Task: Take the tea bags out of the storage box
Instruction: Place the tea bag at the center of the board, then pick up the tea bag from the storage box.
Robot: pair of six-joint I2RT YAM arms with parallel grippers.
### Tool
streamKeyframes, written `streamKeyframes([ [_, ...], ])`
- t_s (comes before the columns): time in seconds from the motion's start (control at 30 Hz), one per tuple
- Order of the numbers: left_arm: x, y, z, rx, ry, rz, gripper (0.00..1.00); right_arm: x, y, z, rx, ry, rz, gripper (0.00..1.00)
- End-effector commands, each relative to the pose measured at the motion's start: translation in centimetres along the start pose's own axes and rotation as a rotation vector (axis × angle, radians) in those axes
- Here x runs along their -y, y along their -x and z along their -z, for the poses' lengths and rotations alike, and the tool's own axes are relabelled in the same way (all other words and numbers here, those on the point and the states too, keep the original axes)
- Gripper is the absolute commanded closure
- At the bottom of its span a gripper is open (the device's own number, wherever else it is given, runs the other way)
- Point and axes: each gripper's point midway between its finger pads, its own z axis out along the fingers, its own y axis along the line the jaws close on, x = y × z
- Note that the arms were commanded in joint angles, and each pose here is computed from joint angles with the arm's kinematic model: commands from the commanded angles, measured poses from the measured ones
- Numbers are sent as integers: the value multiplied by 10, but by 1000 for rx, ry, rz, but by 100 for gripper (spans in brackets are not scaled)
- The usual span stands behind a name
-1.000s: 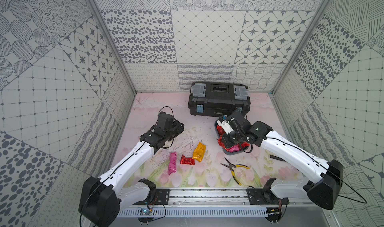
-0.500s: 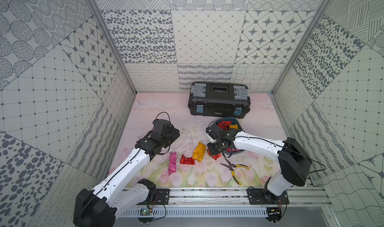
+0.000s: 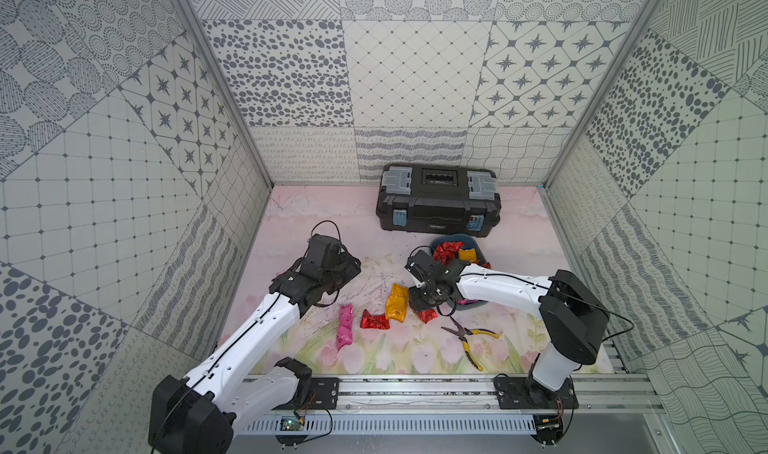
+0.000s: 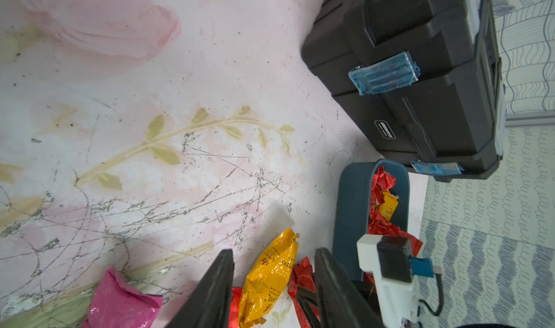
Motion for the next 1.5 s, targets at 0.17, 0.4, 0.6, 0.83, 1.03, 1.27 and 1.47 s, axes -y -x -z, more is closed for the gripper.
streamKeyframes([
  [0.17, 58, -23, 3, -122, -244, -219, 49, 31, 35, 85, 179, -33, -99, 55],
  [0.4, 104, -62, -8, -137, -236, -378, 47, 107, 38, 130, 262, -69, -336, 56],
  [0.6, 133, -97, -29, -154, -190, -425, 47, 130, 28, 135, 233, -37, -344, 55],
  [0.83, 146, -133, -62, -243, -135, -274, 47, 110, 11, 117, 112, 139, -290, 53],
  [1.03, 144, -147, -81, -261, -130, -123, 47, 98, -7, 91, 5, 181, -240, 50],
  [1.27, 137, -146, -84, -247, -113, -124, 47, 106, -12, 69, -39, 79, -213, 53],
  [1.47, 129, -145, -77, -234, -125, -99, 47, 112, -13, 54, -63, 22, -197, 62],
])
